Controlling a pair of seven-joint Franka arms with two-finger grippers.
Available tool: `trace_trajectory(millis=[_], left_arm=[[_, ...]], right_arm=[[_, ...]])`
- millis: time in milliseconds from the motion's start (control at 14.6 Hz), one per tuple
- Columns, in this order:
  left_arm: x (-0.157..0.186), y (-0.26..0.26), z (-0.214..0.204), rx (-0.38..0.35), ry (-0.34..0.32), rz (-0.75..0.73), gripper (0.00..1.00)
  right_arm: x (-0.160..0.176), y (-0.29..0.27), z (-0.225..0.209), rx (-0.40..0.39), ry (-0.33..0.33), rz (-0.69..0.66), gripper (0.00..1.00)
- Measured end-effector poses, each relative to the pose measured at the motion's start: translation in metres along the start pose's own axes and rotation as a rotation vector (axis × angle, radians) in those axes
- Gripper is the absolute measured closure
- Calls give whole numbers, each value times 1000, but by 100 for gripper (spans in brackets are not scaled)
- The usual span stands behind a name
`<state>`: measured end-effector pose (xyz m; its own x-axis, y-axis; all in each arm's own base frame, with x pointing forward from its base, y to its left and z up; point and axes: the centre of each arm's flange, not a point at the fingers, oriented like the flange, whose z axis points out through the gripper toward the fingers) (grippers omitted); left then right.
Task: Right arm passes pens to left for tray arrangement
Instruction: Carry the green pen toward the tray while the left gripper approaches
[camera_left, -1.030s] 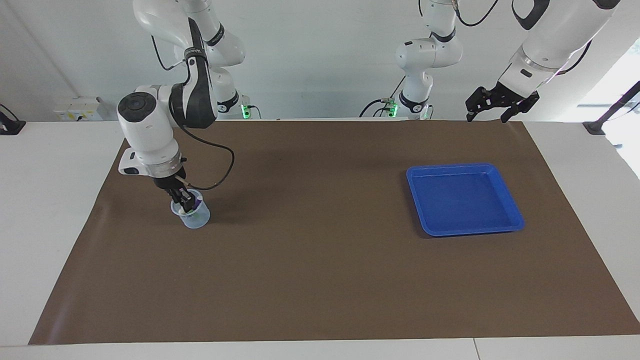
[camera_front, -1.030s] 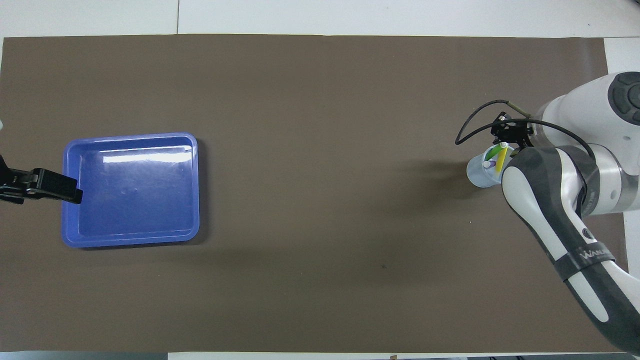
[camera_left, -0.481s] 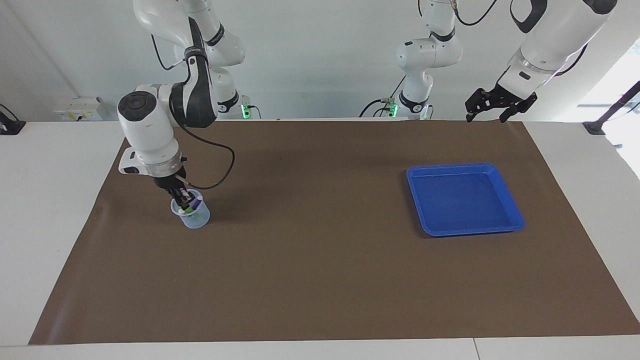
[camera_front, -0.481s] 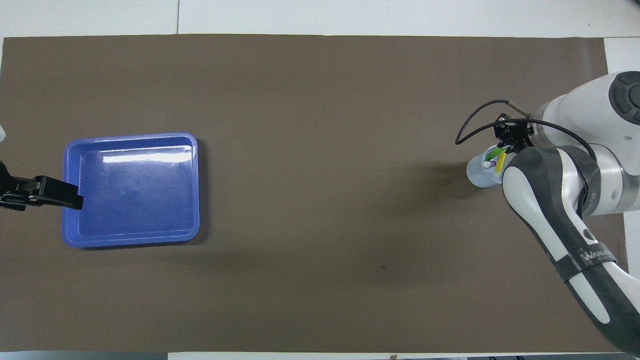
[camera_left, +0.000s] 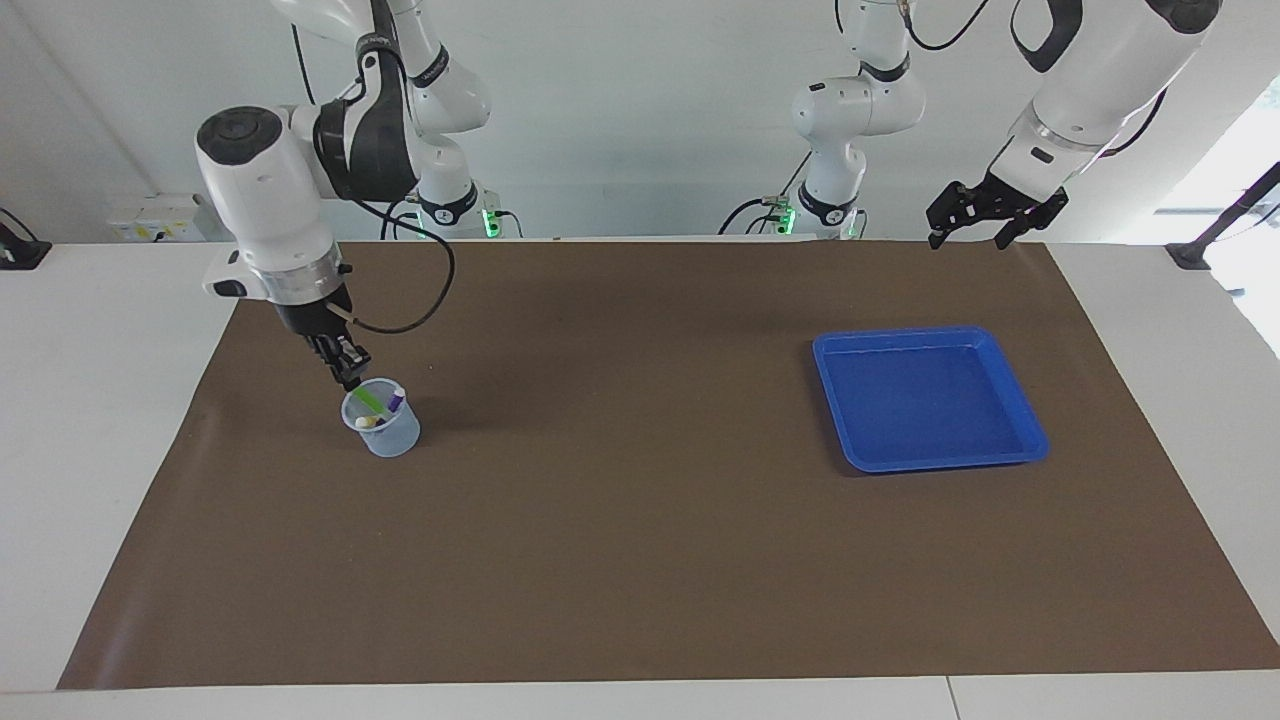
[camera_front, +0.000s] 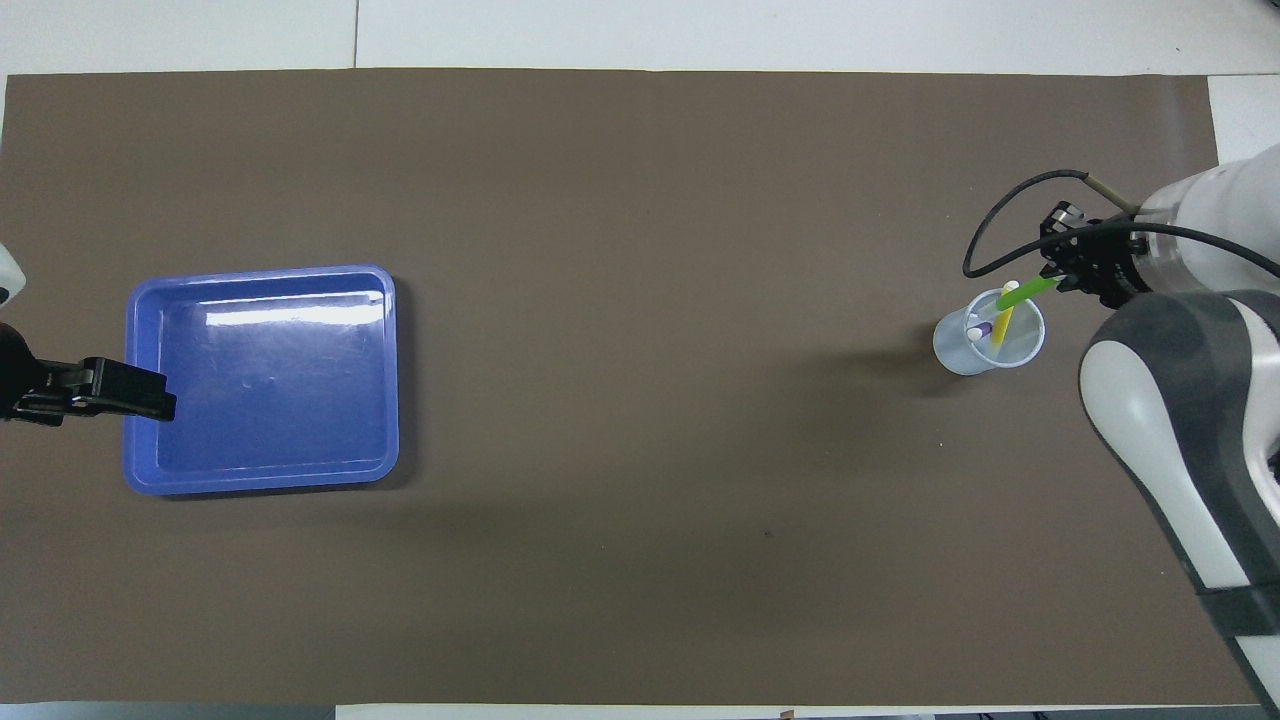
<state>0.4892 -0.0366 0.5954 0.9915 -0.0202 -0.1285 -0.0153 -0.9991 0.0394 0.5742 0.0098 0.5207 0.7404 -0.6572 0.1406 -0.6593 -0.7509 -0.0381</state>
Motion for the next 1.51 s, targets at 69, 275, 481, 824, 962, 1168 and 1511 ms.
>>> trace_trajectory(millis=[69,275,481,824,962,1168,1511], left_arm=[[1,2,3,-10,3,-38,0],[6,11,12,-63,20,-134,0],[12,15,16,-127,51,-226,0],[18,23,20,-199,75,-390,0],[18,29,20,-217,67,-454,0],[18,38,19,-241,50,-605,0],[20,63,10,-321,29,-944,0]], right_arm=[[-3,4,-16,14,-1,5,84],[-12,4,-57,102,-57,37,84],[-19,-8,-67,216,-147,87,84],[-47,-43,-73,340,-325,337,84],[-75,-70,-79,371,-409,442,84],[-123,-109,-90,415,-568,533,84],[-204,-174,-102,433,-668,612,84]])
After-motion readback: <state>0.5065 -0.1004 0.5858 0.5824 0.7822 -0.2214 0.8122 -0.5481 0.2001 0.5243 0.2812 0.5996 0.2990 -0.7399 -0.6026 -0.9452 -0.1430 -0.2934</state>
